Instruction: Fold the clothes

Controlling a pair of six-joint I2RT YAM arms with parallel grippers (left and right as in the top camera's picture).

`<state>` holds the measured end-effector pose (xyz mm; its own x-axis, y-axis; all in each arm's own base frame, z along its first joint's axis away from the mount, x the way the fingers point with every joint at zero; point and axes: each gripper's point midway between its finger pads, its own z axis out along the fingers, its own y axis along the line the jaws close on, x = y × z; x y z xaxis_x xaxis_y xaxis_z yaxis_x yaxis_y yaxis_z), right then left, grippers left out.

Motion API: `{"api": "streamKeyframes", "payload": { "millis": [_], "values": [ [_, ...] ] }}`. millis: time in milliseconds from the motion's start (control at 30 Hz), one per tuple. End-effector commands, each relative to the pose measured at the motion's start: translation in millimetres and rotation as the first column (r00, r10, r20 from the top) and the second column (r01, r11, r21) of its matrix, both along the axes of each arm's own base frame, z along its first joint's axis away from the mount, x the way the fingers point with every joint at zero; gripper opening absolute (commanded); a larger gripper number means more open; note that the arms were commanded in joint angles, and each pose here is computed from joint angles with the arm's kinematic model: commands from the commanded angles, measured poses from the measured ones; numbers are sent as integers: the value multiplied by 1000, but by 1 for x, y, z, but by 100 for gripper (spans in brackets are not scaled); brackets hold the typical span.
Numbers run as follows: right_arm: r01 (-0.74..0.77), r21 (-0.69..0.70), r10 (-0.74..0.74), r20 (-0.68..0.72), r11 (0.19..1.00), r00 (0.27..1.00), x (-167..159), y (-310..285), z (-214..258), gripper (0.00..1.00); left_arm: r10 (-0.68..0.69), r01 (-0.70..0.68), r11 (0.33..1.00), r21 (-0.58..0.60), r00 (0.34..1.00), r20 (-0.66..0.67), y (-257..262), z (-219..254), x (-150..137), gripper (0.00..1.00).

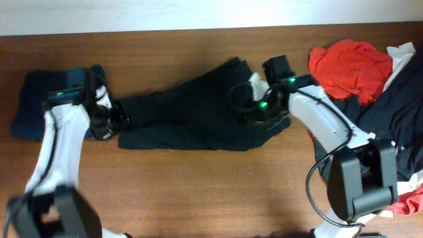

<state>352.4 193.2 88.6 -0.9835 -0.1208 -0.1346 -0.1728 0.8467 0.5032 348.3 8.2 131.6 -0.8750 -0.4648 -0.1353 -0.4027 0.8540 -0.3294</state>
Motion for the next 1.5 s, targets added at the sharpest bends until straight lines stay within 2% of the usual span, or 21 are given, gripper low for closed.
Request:
{"api": "streamKeyframes", "payload": {
  "millis": [0, 100, 167, 267, 367, 467, 533, 633, 733, 867, 1067, 1200, 1267, 1467],
  "values": [
    [-173, 75, 176, -34, 982, 984, -29, 62, -18, 22, -26, 23, 1000, 21, 990, 139, -4, 50, -5, 0],
    [-250, 97, 256, -64, 963, 964, -52, 113, -47, 17, -43, 41, 999, 17, 987, 155, -11, 62, -15, 1],
    [-341, 197, 359, -63, 919, 931, -77, 154, -56, 17, -47, 45, 999, 16, 985, 168, -13, 66, -16, 1],
    [-402, 230, 425, -58, 886, 903, -104, 189, -67, 18, -52, 53, 999, 2, 984, 170, -16, 67, -16, 1],
    [-431, 198, 438, 9, 880, 899, -101, 201, -71, 18, -73, 74, 997, -1, 982, 172, -24, 67, -16, 0],
    [-381, 89, 382, 3, 920, 924, -73, 174, -72, 27, -69, 66, 998, 24, 982, 174, -20, 66, -15, 0],
    [-358, 46, 360, -38, 933, 932, -55, 143, -52, 25, -63, 55, 997, 49, 984, 166, -15, 65, -16, 1],
    [-274, -109, 266, -82, 956, 960, -19, 65, -21, 23, -63, 55, 997, 48, 984, 166, -15, 65, -15, 0],
    [-184, -263, 145, -160, 947, 976, -8, -7, -26, 23, -63, 56, 997, 48, 984, 166, -15, 65, -16, 1],
    [-164, -289, 85, -268, 943, 960, -28, -56, -58, 23, -96, 89, 995, 45, 981, 170, -27, 65, -15, 1],
    [-166, -293, 70, -310, 942, 948, -59, -66, -107, 23, -264, 261, 964, 42, 949, 171, -86, 66, -23, 0],
    [-134, -299, 38, -306, 945, 951, -59, -67, -113, 22, -408, 426, 904, -32, 884, 227, -154, 75, -35, 0],
    [-133, -299, 38, -303, 945, 952, -58, -67, -113, 22, -441, 464, 885, -49, 866, 237, -183, 76, -43, 1],
    [-134, -299, 38, -307, 945, 951, -59, -67, -113, 21, -462, 471, 882, -9, 869, 177, -223, 46, -41, 0]
  ]
}}
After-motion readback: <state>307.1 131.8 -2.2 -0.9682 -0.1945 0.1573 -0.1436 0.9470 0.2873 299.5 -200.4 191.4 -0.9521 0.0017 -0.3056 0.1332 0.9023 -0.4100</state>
